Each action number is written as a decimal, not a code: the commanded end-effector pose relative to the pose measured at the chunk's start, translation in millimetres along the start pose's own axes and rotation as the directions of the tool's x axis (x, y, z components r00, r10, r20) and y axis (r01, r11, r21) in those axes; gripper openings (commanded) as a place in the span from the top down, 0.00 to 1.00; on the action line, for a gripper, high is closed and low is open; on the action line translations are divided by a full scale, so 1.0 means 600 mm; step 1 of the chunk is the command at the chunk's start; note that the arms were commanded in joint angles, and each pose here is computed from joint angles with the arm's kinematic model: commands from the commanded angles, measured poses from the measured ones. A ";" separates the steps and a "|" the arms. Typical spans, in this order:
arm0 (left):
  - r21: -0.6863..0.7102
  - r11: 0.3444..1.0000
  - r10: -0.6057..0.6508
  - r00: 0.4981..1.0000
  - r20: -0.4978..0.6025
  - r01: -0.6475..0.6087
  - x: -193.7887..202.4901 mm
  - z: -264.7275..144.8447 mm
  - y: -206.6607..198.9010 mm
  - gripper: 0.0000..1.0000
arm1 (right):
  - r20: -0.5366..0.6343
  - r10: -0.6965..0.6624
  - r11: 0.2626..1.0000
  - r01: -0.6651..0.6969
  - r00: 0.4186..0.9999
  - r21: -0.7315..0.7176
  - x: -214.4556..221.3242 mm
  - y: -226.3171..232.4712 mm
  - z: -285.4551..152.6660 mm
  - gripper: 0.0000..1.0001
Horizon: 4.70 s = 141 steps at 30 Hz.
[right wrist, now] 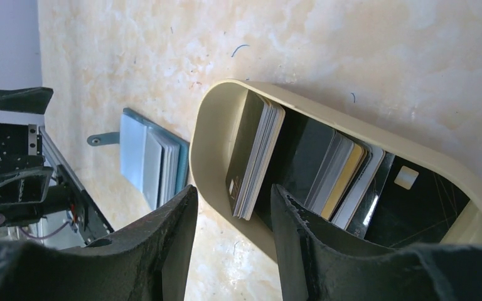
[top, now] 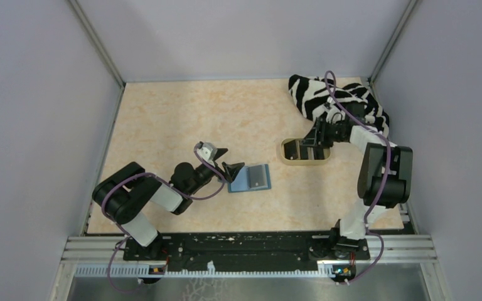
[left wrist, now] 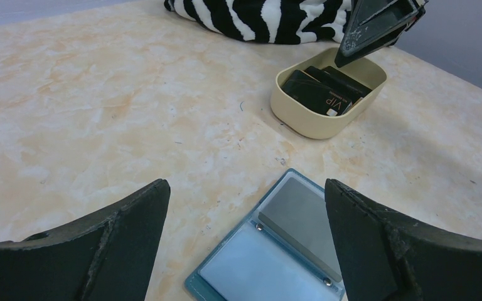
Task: Put the credit cards into the card holder
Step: Pick up the credit card from the storage box.
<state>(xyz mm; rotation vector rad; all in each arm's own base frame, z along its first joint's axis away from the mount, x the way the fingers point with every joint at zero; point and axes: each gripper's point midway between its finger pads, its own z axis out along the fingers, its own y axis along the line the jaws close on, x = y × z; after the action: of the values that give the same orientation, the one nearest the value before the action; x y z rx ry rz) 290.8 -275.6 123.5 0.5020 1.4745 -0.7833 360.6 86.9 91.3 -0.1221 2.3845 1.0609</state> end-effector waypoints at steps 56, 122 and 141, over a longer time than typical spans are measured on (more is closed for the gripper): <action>0.000 1.000 -0.006 0.999 0.049 0.006 -0.017 0.002 0.000 0.01 | -0.133 0.110 0.987 -0.124 0.985 -0.105 0.029 0.030 0.077 0.57; 0.222 0.874 -0.429 0.901 -0.065 0.432 -0.045 -0.026 -0.012 0.05 | 0.174 -0.175 0.892 0.231 0.969 -0.388 -0.035 0.153 -0.074 1.00; 0.405 0.693 -0.659 0.751 0.021 0.597 -0.146 -0.048 -0.139 0.43 | 0.017 -0.489 0.595 0.348 0.872 -0.725 0.128 0.367 0.018 1.00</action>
<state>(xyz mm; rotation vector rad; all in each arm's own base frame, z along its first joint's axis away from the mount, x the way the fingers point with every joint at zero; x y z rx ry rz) 218.7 -305.0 141.2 0.1209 1.7222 -1.6068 243.4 246.3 173.2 -0.9013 1.9215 1.7500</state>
